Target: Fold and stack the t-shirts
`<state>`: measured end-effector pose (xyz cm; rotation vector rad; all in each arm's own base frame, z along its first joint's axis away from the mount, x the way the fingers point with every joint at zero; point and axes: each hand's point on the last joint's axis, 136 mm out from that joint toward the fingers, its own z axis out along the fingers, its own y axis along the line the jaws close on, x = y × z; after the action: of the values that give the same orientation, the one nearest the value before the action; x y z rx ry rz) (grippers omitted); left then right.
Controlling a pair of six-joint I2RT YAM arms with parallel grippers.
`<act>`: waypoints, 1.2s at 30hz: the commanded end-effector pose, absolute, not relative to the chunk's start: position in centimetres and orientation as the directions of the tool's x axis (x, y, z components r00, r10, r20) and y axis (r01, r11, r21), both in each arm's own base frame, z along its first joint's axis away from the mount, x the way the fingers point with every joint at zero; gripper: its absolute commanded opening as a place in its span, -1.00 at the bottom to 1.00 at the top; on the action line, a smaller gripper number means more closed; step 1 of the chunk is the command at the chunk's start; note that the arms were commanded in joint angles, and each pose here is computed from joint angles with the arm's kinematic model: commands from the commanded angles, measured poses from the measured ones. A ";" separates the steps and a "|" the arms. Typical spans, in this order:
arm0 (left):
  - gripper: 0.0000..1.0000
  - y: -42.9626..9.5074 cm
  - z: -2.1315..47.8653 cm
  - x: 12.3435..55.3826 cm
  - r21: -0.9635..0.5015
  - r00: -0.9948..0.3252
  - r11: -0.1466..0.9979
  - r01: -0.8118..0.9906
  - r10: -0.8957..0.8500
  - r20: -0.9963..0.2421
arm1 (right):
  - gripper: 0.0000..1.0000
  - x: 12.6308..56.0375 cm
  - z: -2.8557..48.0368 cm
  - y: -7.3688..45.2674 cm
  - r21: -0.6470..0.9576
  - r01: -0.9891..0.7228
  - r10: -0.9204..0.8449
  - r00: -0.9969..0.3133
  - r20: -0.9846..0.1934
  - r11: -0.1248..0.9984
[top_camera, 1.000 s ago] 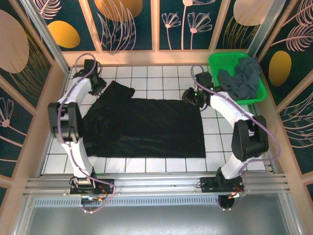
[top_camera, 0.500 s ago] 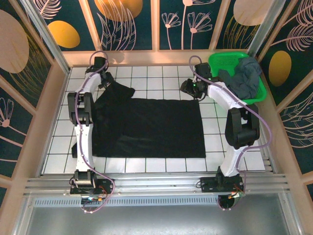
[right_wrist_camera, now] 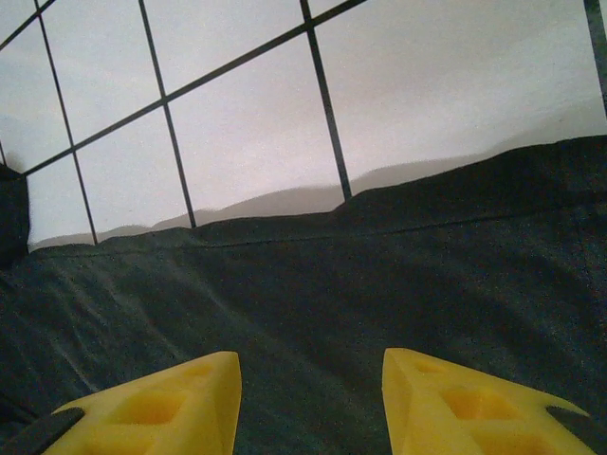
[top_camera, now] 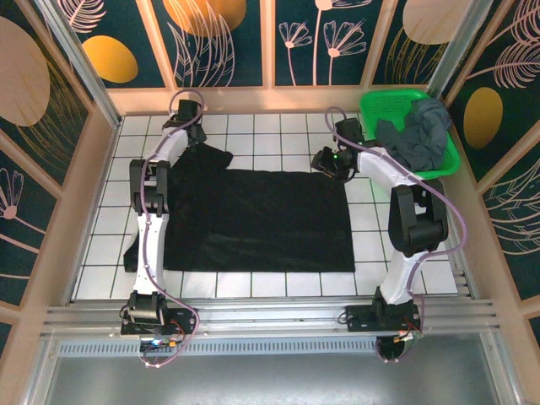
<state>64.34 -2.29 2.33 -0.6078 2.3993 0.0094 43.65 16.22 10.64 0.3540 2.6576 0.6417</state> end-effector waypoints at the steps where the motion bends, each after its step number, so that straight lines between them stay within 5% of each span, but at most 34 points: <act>1: 0.00 -1.6 -0.9 62.5 -0.038 -0.734 0.882 -0.470 -0.415 -0.538 | -0.11 43.4 12.0 16.0 0.507 0.139 0.335 -0.887 -0.318 0.851; 5: -0.08 -2.9 -2.0 62.2 -0.061 -0.774 0.891 -0.449 -0.422 -0.473 | -0.11 43.5 11.6 15.3 0.487 0.164 0.350 -0.881 -0.320 0.858; 11: -0.63 -4.8 0.0 61.3 -0.069 -0.786 0.909 -0.411 -0.391 -0.479 | -0.11 44.1 9.2 11.3 0.379 0.349 0.471 -0.830 -0.299 0.857; 13: -1.00 -4.7 1.8 61.3 -0.083 -0.759 0.896 -0.437 -0.416 -0.500 | -0.12 44.9 8.2 10.2 0.349 0.394 0.500 -0.812 -0.302 0.850; 27: -1.00 -4.7 9.1 59.8 -0.149 -0.708 0.894 -0.422 -0.428 -0.562 | -0.17 49.0 3.5 7.9 0.168 0.425 0.457 -0.822 -0.340 0.889; 36: -1.00 -5.1 10.7 59.2 -0.185 -0.701 0.893 -0.411 -0.439 -0.561 | -0.48 48.4 2.2 8.3 0.160 0.419 0.448 -0.841 -0.305 0.894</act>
<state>59.41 -5.13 8.78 -0.6213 2.4554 -0.0333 48.65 8.30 2.74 0.6522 2.6980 0.1568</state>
